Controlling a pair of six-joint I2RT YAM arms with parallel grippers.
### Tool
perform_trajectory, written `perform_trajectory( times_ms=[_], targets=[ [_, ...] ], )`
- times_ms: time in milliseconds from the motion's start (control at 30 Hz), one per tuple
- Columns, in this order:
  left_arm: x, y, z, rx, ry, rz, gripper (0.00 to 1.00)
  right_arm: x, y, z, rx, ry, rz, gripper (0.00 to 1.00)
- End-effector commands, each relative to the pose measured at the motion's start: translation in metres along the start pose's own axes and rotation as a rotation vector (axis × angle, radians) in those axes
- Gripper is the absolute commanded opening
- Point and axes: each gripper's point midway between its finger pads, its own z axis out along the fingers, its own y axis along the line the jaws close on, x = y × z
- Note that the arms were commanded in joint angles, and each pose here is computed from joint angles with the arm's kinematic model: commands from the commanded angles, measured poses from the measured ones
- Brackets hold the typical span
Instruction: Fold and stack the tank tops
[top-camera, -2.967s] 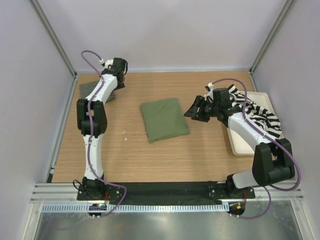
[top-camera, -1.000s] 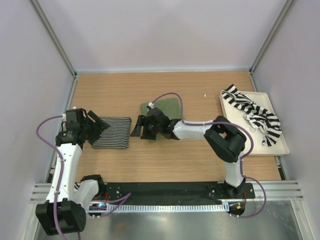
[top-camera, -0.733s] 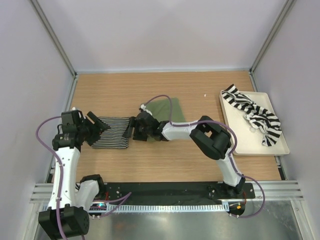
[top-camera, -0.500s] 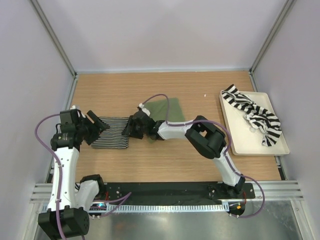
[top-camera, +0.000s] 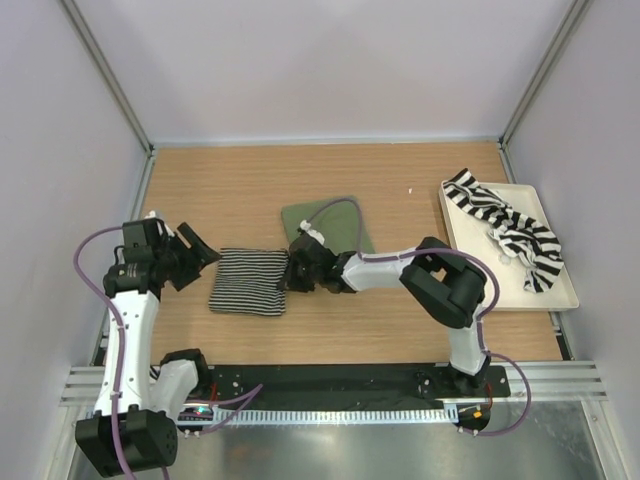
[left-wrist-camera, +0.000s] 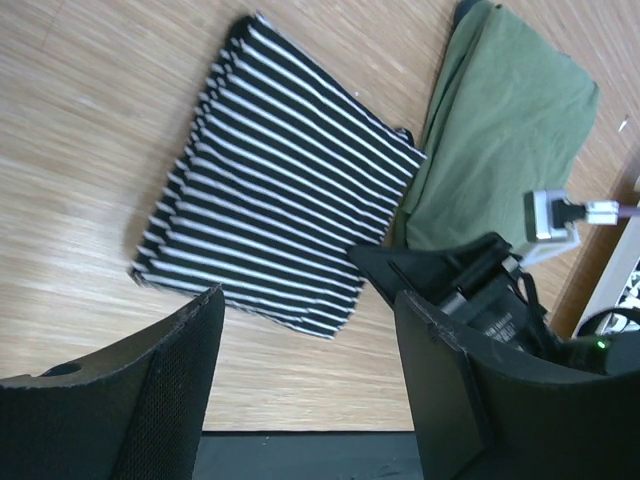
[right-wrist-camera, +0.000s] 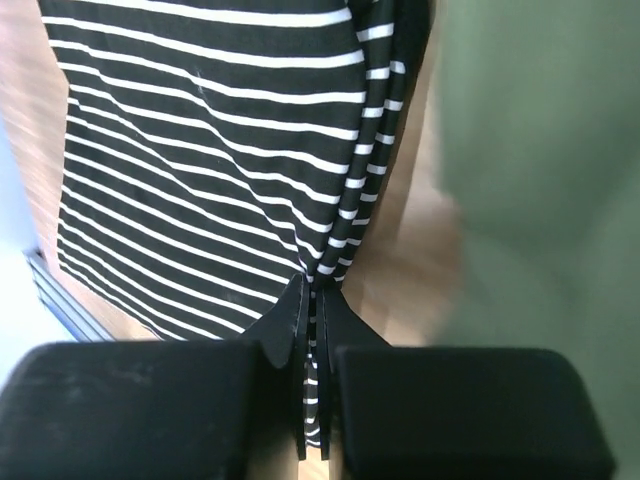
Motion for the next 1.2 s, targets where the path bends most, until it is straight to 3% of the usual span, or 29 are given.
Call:
perform_trajectory(
  times_ms=[0, 100, 167, 200, 300, 533, 667, 867, 967, 1167],
  targets=[
    [0.006, -0.003, 0.008, 0.017, 0.031, 0.014, 0.70, 0.002, -0.005, -0.037, -0.006, 0.039, -0.093, 0.01],
    [0.018, -0.008, 0.019, 0.022, 0.068, 0.016, 0.70, 0.013, -0.017, -0.052, 0.028, 0.110, -0.170, 0.03],
    [0.025, -0.006, 0.028, 0.004, 0.078, -0.001, 0.70, 0.018, -0.026, -0.059, 0.052, 0.144, -0.197, 0.11],
    [0.036, -0.004, 0.034, -0.006, 0.101, 0.001, 0.70, 0.015, -0.029, -0.062, 0.055, 0.149, -0.211, 0.29],
    [0.053, 0.007, 0.047, -0.031, 0.110, -0.041, 0.70, 0.014, -0.030, -0.068, 0.037, 0.154, -0.214, 0.52],
    [0.058, 0.032, 0.063, -0.112, 0.034, -0.119, 0.66, 0.016, -0.034, -0.064, 0.043, 0.160, -0.201, 0.64],
    [0.058, 0.045, 0.069, -0.170, 0.017, -0.145, 0.68, 0.022, -0.026, -0.052, -0.008, 0.180, -0.175, 0.64],
    [0.073, 0.065, 0.089, -0.209, 0.024, -0.195, 0.70, 0.020, -0.027, -0.039, 0.001, 0.169, -0.150, 0.55],
    [0.076, 0.067, 0.098, -0.197, 0.020, -0.201, 0.65, 0.018, -0.029, -0.034, 0.006, 0.158, -0.142, 0.53],
    [0.081, 0.071, 0.108, -0.185, 0.020, -0.218, 0.44, 0.018, -0.030, -0.030, 0.016, 0.157, -0.131, 0.47]
  ],
)
